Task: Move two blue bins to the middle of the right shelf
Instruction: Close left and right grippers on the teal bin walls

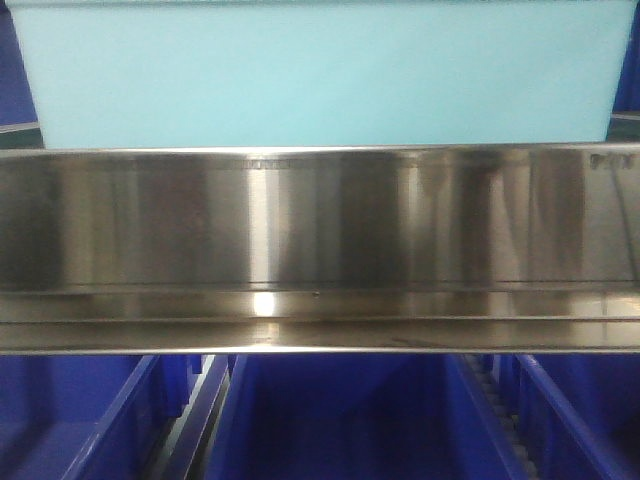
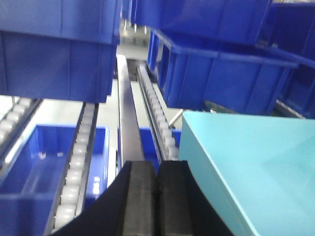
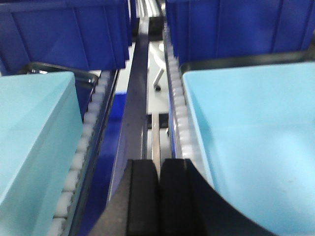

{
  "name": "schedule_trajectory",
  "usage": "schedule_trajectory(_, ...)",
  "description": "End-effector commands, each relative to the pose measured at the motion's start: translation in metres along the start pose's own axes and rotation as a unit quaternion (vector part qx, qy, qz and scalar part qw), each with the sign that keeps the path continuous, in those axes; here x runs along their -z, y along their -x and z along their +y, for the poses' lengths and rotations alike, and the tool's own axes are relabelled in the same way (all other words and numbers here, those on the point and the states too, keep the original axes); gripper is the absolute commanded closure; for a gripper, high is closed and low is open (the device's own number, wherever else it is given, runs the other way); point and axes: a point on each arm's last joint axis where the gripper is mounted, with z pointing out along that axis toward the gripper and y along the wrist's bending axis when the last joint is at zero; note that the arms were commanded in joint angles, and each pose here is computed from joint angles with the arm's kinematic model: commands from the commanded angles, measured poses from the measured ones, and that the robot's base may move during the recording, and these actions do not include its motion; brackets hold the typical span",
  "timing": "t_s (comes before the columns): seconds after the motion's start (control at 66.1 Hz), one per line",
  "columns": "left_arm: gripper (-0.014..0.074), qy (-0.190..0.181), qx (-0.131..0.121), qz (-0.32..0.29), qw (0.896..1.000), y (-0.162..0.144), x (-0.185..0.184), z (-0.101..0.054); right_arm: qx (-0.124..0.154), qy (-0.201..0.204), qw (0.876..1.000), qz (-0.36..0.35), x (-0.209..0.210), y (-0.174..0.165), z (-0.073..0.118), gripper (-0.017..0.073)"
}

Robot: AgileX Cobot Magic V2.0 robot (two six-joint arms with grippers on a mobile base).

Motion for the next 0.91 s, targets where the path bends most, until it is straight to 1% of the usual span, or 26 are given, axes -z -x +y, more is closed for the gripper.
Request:
schedule_trajectory(0.0, 0.0704, 0.003, 0.004, 0.039, 0.999, 0.012, -0.012, -0.001, -0.002, 0.001, 0.999, 0.047, -0.011, 0.012, 0.001, 0.0701)
schedule_trajectory(0.03, 0.0704, 0.005, 0.005, 0.065, 0.998, 0.014, -0.022, -0.001, -0.004, 0.0, 0.997, 0.071, -0.016, 0.016, 0.002, 0.0699)
schedule_trajectory(0.06, 0.0704, 0.005, 0.005, 0.079, 0.997, 0.017, -0.028, -0.002, -0.01, -0.001, 0.996, 0.091, -0.022, 0.019, 0.002, 0.0699)
schedule_trajectory(0.106, 0.0704, 0.01, 0.014, 0.109, 0.994, 0.02, -0.045, -0.002, -0.021, -0.005, 0.993, 0.115, -0.032, 0.025, 0.002, 0.0699)
schedule_trajectory(0.197, 0.0704, 0.022, 0.024, 0.135, 0.99, 0.031, -0.069, -0.001, -0.03, -0.008, 0.992, 0.122, -0.047, 0.038, 0.005, 0.0699)
schedule_trajectory(0.257, 0.0704, 0.026, 0.029, 0.145, 0.989, 0.042, -0.079, -0.004, -0.024, -0.005, 0.992, 0.125, -0.054, 0.046, 0.012, 0.0699)
schedule_trajectory(0.333, 0.0704, 0.028, 0.02, 0.173, 0.984, 0.051, -0.095, -0.012, -0.011, -0.009, 0.99, 0.138, -0.063, 0.052, 0.021, 0.0699)
schedule_trajectory(0.393, 0.0704, 0.022, 0.017, 0.187, 0.982, 0.059, -0.104, -0.021, 0.001, -0.001, 0.989, 0.149, -0.069, 0.056, 0.032, 0.0699)
schedule_trajectory(0.484, 0.0704, 0.006, 0.009, 0.208, 0.978, 0.066, -0.116, -0.036, 0.021, 0.033, 0.986, 0.16, -0.078, 0.061, 0.054, 0.0699)
schedule_trajectory(0.514, 0.0704, 0.0, 0.008, 0.215, 0.977, 0.067, -0.12, -0.042, 0.023, 0.041, 0.986, 0.162, -0.081, 0.063, 0.059, 0.0699)
schedule_trajectory(0.544, 0.0704, -0.004, 0.008, 0.215, 0.977, 0.069, -0.121, -0.045, 0.025, 0.05, 0.985, 0.163, -0.083, 0.065, 0.064, 0.07)
schedule_trajectory(0.59, 0.0704, -0.008, 0.014, 0.218, 0.976, 0.071, -0.125, -0.05, 0.03, 0.06, 0.984, 0.166, -0.085, 0.069, 0.072, 0.07)
schedule_trajectory(0.665, 0.0704, -0.01, 0.022, 0.218, 0.976, 0.074, -0.129, -0.053, 0.036, 0.068, 0.982, 0.175, -0.092, 0.074, 0.081, 0.07)
schedule_trajectory(0.741, 0.0704, -0.01, 0.021, 0.219, 0.975, 0.074, -0.131, -0.053, 0.038, 0.072, 0.979, 0.186, -0.101, 0.079, 0.089, 0.07)
schedule_trajectory(0.847, 0.0703, -0.008, 0.019, 0.223, 0.975, 0.073, -0.134, -0.053, 0.037, 0.074, 0.979, 0.186, -0.111, 0.087, 0.095, 0.07)
schedule_trajectory(0.892, 0.0684, -0.007, 0.019, 0.224, 0.974, 0.072, -0.135, -0.053, 0.037, 0.074, 0.979, 0.186, -0.115, 0.09, 0.097, 0.0697)
